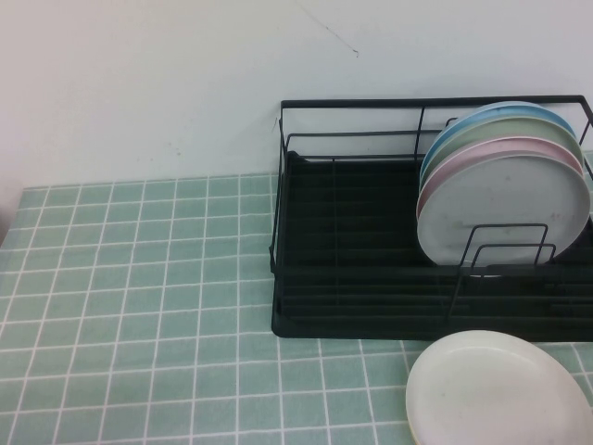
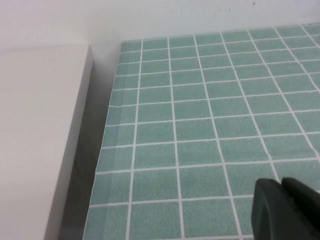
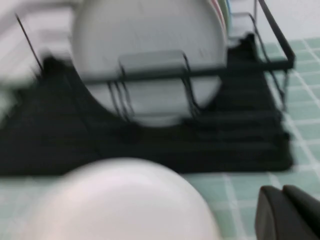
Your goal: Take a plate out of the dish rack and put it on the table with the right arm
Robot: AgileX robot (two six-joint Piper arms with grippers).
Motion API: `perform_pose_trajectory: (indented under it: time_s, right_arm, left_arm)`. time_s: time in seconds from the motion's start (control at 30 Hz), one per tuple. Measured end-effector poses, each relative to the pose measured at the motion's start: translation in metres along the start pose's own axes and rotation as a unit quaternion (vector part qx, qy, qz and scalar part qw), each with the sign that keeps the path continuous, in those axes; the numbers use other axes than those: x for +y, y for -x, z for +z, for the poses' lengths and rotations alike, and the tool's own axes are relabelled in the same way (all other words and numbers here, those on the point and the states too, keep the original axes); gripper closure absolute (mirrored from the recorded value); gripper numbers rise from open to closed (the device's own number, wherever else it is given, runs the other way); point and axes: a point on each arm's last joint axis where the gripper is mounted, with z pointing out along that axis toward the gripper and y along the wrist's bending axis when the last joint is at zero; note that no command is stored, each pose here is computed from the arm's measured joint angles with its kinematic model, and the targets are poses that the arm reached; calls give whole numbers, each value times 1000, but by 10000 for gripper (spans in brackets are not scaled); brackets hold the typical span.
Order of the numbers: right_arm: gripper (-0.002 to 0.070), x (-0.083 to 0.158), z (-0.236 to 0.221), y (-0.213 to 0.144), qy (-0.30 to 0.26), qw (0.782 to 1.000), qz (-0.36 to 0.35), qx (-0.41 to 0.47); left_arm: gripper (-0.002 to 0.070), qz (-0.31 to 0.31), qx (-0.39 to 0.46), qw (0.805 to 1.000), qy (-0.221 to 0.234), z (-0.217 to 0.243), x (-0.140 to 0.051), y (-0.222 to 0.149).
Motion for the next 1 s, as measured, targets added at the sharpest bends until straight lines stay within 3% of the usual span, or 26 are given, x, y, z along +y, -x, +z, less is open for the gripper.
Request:
perform_pose_trajectory:
  time_s: [0.27,0.67,0.87,1.0]
  right_arm:
    - [678,4,-1,13,34,985,155,-67]
    - [678,5,-2,15,44,980,179,-76]
    - [678,17,-8,46,74,990,114,-37]
    - [678,21,3,75,83,996,30,20]
  left_arm:
    - [678,0,0,1000,0,0,0,0]
    - [678,0,0,1000,0,0,0,0]
    - [678,0,0,1000,0,0,0,0]
    - [678,0,0,1000,0,0,0,0]
